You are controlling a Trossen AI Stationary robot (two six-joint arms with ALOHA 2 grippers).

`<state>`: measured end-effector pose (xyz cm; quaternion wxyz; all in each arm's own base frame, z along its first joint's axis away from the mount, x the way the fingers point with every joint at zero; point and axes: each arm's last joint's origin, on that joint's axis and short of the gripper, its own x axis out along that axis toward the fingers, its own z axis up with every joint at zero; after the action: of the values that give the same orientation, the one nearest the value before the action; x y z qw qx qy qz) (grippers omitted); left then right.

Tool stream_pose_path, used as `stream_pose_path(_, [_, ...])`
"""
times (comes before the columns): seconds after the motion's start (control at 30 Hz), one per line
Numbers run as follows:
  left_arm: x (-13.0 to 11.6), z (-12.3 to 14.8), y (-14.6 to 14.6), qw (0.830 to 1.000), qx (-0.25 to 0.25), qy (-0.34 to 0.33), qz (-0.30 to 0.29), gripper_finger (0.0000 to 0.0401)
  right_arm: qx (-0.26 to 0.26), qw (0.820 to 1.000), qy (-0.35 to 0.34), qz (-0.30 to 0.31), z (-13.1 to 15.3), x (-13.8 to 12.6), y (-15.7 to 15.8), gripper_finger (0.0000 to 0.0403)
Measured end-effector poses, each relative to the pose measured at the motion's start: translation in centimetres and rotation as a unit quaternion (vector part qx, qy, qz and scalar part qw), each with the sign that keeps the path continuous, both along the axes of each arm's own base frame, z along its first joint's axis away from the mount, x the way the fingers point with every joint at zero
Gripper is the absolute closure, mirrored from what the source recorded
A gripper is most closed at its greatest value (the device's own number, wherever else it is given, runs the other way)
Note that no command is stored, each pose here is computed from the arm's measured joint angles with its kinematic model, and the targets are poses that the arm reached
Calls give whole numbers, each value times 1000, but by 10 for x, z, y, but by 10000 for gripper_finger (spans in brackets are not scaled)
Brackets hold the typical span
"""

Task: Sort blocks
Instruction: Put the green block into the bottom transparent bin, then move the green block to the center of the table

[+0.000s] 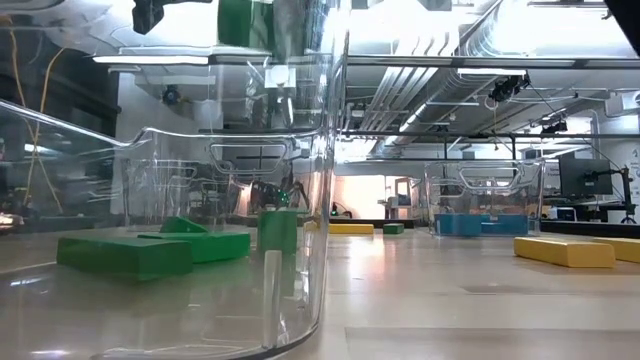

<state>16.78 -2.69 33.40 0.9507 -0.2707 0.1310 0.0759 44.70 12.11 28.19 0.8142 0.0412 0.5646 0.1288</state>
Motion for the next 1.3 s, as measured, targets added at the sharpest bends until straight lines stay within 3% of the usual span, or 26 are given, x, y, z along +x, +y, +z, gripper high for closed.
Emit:
stream_pose_path(0.1, [0,0,0,1000,0,0,0,154,-32,999,-28,-5,-1,2,11,237])
stream_pose_path(0.2, [0,0,0,1000,-1,-1,0,154,-29,999,-28,-13,0,2,11,202])
stream_pose_path(0.33, [0,0,0,1000,-11,-2,3,154,-34,999,-16,-12,0,-1,7,171])
stream_pose_path(0.43, [0,0,0,1000,-18,-2,5,154,-79,995,23,-50,6,-11,-11,167])
stream_pose_path(0.57, [0,0,0,1000,-20,-1,5,154,-173,974,64,-134,20,-22,-73,174])
stream_pose_path(0.7, [0,0,0,1000,-16,-1,4,154,-192,949,87,-233,27,-28,-158,185])
stream_pose_path(0.77, [0,0,0,1000,-16,-1,3,154,-182,932,108,-296,23,-37,-206,191])
stream_pose_path(0.87, [0,0,0,1000,-4,1,-2,154,-112,883,165,-424,7,-62,-273,201])
stream_pose_path(0.93, [0,0,0,1000,0,2,-3,154,-69,857,188,-475,-7,-78,-306,208])
stream_pose_path(1.0, [0,0,0,1000,4,2,-4,154,-62,843,194,-498,-15,-87,-325,223])
stream_pose_path(1.1, [0,0,0,1000,5,2,-4,154,-92,847,186,-489,-23,-88,-332,280])
stream_pose_path(1.2, [0,0,0,1000,5,2,-4,154,-119,874,166,-441,-29,-80,-327,371])
stream_pose_path(1.3, [0,0,0,1000,7,2,4,154,-136,896,172,-386,-41,-75,-319,388])
